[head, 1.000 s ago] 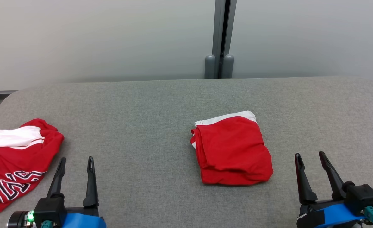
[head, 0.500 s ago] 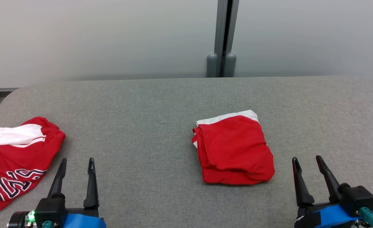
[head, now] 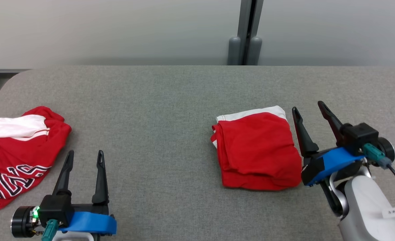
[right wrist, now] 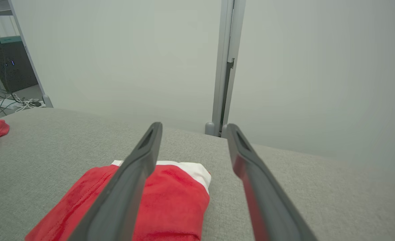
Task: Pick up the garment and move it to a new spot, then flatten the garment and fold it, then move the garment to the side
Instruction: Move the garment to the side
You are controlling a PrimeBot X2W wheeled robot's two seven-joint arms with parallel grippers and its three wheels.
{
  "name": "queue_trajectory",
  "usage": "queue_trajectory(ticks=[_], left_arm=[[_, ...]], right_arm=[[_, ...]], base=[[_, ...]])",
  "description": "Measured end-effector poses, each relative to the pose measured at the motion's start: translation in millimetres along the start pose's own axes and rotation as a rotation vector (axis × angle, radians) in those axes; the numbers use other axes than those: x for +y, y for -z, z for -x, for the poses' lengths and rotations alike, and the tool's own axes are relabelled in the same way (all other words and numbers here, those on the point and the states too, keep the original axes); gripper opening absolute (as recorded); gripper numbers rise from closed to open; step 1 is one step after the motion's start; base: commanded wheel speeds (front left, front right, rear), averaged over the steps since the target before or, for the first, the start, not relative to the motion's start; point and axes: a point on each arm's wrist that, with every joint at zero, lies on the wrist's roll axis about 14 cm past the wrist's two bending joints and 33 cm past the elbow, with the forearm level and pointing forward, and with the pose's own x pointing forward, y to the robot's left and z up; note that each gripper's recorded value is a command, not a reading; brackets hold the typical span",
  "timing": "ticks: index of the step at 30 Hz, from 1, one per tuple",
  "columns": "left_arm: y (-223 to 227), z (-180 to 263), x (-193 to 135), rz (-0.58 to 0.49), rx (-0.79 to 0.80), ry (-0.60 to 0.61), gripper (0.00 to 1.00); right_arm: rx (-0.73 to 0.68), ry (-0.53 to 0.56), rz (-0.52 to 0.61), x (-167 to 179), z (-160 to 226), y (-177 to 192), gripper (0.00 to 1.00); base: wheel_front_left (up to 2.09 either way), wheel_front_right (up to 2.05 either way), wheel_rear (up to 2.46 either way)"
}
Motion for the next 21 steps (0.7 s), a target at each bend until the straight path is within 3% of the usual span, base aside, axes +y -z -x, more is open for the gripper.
queue_trajectory(ticks=[7,15,21], left_arm=[[5.1,-10.8,4.4,0.008,0.013,-0.016,1.00],[14.6,-14.0,11.2,0.016,0.040,-0.042,1.00],[17.5,-16.5,10.4,0.019,0.048,-0.041,1.00]], right_arm=[[0.166,-0.034,0.015,4.0,-28.2,43.6,1.00],[0.395,-0.025,-0.029,3.6,-11.1,122.4,1.00],[0.491,-0.037,-0.039,10.3,2.9,152.3,1.00]], base=[[0.00,0.00,0.00],[0.00,0.00,0.00],[0.00,0.00,0.00]])
